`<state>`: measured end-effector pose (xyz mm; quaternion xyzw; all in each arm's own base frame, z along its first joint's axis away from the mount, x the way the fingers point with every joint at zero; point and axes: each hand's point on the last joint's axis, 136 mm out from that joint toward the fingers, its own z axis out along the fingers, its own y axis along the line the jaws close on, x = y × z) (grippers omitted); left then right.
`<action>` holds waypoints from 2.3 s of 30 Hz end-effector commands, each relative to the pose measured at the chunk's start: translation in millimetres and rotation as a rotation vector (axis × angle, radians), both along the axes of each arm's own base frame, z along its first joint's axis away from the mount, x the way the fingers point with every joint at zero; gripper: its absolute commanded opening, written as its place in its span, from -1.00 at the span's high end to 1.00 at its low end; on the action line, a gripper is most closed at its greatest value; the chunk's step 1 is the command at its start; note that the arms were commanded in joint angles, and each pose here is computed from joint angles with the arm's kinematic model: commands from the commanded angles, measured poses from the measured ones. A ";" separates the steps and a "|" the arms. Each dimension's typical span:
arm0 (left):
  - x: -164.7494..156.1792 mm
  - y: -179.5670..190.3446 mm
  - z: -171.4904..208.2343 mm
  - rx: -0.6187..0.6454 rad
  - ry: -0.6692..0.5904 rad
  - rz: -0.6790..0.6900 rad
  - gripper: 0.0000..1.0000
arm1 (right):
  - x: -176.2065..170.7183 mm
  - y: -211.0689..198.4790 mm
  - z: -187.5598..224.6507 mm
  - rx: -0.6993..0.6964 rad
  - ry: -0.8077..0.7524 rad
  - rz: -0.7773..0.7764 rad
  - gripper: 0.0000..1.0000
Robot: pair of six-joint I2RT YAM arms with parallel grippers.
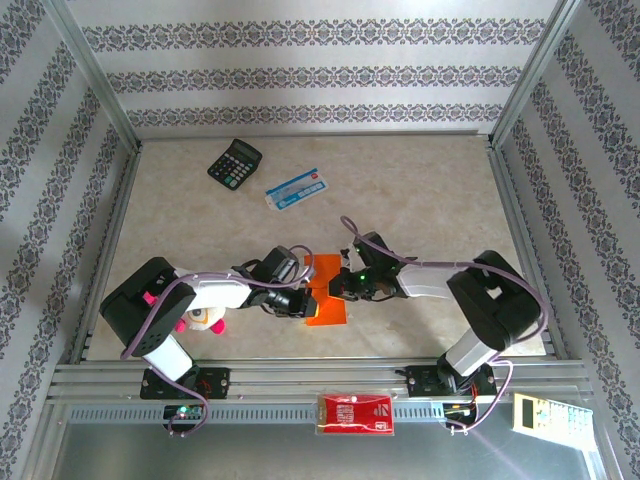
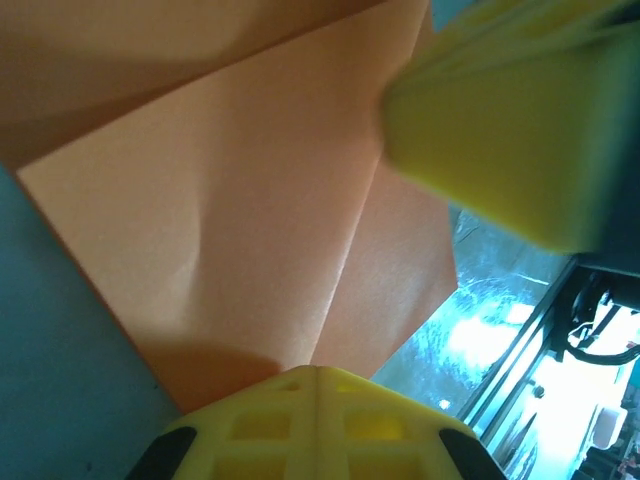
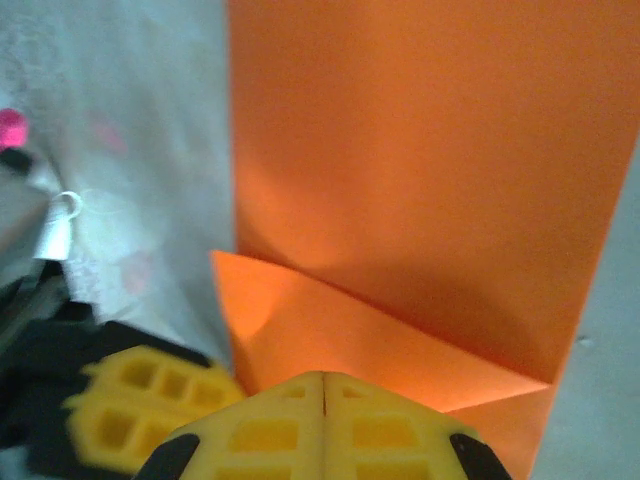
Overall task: Fold a paper plane with a square sheet of paper (pick it up from the middle)
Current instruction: Fold the triangle a second time at the center of the table.
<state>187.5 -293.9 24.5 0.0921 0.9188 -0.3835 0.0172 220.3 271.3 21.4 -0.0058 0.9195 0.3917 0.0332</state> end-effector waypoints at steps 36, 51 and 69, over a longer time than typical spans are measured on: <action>-21.8 18.4 -14.0 -0.007 0.078 0.031 0.82 | -10.3 -29.5 -49.5 -0.126 0.126 -0.079 1.00; 21.3 -1.2 37.7 -0.161 -0.039 0.115 0.78 | 12.9 -1.1 5.1 0.014 0.000 -0.024 0.99; -4.8 29.8 29.3 -0.056 -0.054 0.068 0.79 | -0.4 4.7 35.9 0.010 -0.103 0.003 0.70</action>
